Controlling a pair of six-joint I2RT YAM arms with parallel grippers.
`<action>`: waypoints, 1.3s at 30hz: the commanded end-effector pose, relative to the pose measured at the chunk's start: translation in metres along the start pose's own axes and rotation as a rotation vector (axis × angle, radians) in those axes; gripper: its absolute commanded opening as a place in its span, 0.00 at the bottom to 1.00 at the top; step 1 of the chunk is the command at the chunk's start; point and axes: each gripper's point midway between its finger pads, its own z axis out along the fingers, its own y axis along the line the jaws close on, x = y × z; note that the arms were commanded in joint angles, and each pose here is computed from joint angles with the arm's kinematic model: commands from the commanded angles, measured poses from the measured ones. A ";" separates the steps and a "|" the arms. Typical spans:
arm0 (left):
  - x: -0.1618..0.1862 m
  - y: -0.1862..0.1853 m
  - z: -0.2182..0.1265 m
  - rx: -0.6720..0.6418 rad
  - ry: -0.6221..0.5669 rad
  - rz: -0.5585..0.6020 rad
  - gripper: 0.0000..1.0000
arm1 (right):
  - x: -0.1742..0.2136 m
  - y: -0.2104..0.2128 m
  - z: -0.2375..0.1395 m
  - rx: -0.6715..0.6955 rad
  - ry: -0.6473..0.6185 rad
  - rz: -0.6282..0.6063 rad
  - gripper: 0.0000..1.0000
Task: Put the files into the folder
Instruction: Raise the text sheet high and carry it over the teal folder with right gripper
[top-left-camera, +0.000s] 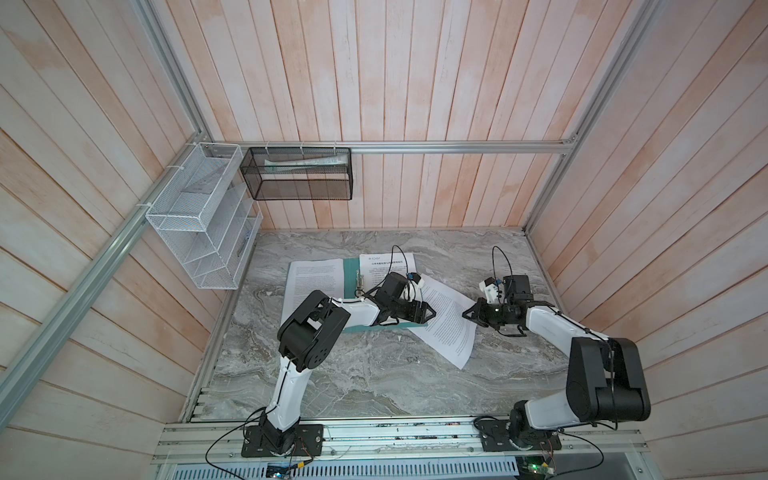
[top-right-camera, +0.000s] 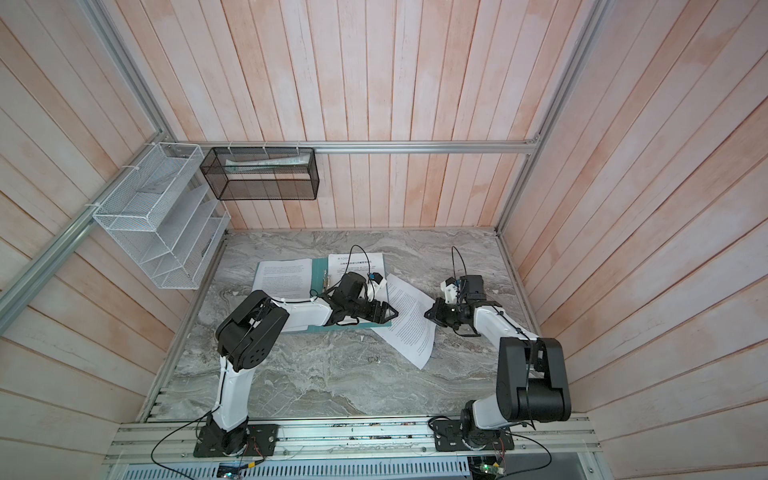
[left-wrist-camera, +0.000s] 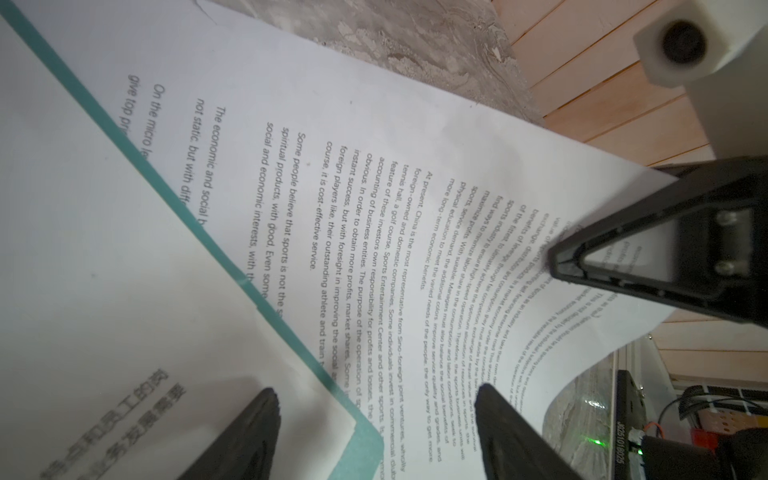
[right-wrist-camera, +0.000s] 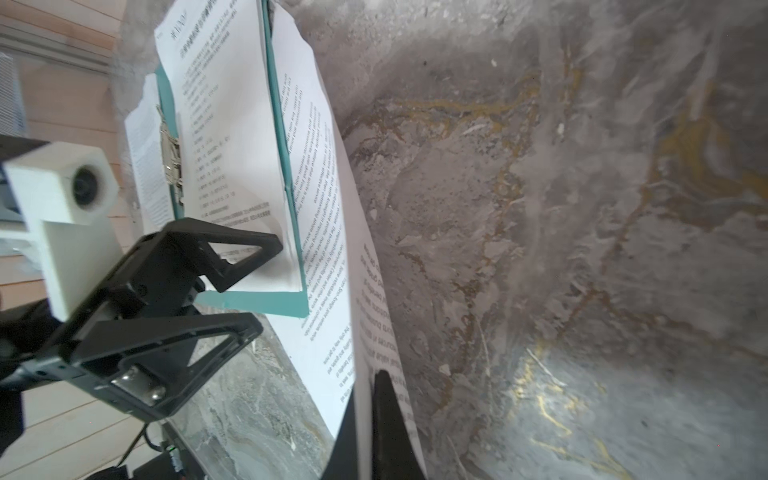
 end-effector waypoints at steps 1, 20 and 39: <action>0.003 0.000 -0.013 -0.010 0.015 -0.036 0.77 | 0.000 0.015 -0.004 -0.135 -0.013 0.062 0.00; -0.064 -0.037 -0.112 0.032 -0.252 -0.108 0.77 | -0.066 0.110 -0.139 -0.606 -0.427 0.134 0.00; -0.037 0.017 -0.226 -0.132 -0.481 -0.240 0.77 | -0.150 0.274 -0.102 -0.823 -0.471 -0.064 0.00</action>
